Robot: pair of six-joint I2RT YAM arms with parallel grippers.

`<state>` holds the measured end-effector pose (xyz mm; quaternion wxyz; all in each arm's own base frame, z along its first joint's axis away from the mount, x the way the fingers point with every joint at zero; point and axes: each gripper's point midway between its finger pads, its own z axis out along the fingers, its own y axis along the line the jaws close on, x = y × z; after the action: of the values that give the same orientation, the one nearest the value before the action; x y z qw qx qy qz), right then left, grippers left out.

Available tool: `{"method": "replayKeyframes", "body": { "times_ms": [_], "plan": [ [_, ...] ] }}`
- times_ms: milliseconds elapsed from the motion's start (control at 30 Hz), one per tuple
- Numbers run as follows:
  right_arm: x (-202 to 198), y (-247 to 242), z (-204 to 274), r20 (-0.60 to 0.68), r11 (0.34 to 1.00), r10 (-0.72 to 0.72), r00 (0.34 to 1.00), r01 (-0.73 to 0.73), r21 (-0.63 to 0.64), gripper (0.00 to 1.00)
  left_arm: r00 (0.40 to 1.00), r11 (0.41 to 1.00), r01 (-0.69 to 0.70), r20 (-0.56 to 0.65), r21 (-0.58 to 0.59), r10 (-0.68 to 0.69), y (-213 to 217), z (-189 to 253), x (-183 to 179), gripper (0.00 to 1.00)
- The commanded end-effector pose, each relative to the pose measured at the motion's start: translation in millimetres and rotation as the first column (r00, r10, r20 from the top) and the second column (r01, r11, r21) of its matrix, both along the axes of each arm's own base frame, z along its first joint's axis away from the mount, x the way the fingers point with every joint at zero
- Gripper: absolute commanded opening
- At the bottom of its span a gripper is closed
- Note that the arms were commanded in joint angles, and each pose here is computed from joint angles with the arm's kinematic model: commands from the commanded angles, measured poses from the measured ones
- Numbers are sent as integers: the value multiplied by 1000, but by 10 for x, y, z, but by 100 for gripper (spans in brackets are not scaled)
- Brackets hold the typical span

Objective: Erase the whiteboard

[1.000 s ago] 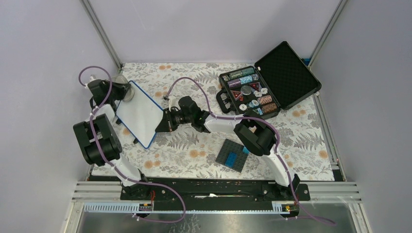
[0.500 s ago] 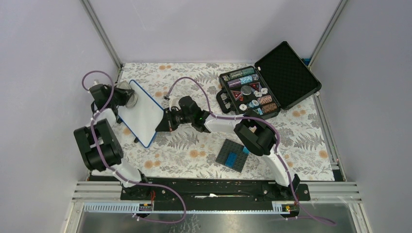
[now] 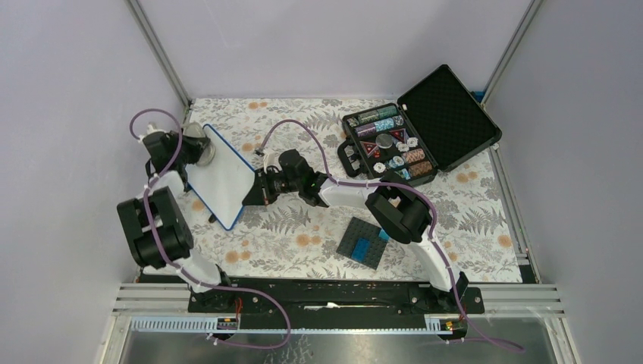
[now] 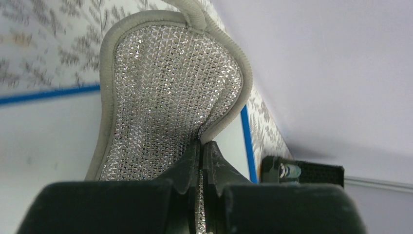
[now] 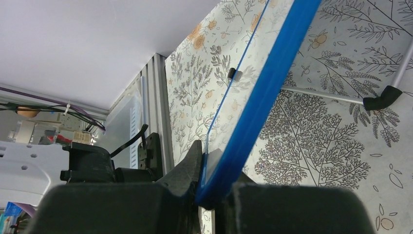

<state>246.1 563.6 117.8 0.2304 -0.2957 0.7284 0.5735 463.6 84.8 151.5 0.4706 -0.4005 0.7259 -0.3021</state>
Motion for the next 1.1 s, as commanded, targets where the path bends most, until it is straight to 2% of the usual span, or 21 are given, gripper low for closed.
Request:
{"method": "replayKeyframes", "body": {
  "times_ms": [0,100,200,400,567,733,867,1067],
  "plan": [
    [-680,21,276,74,957,280,957,-284,53,0,913,940,250,-266,-231,-308,-1021,-818,-961,0],
    [-683,18,287,75,957,280,957,-284,55,0,895,941,231,-325,-249,-306,-1100,-929,-1310,0],
    [-683,16,296,78,958,278,957,-283,56,0,902,957,151,-363,-247,-236,-938,-1000,-1439,0],
    [-690,13,289,75,957,279,957,-283,56,0,920,970,-10,-381,-244,-86,-475,-1054,-1127,0],
    [-680,11,300,77,958,278,958,-282,58,0,933,949,-181,-351,-259,82,57,-1089,-796,0],
    [-670,-6,290,79,959,273,959,-278,55,0,940,927,-224,-317,-300,124,382,-1096,-534,0],
    [-672,0,295,77,959,274,959,-279,56,0,935,930,-210,-340,-302,100,383,-1192,-542,0],
    [-668,4,289,76,959,274,959,-278,56,0,885,917,-247,-459,-312,82,87,-1382,-1048,0]
  ]
}}
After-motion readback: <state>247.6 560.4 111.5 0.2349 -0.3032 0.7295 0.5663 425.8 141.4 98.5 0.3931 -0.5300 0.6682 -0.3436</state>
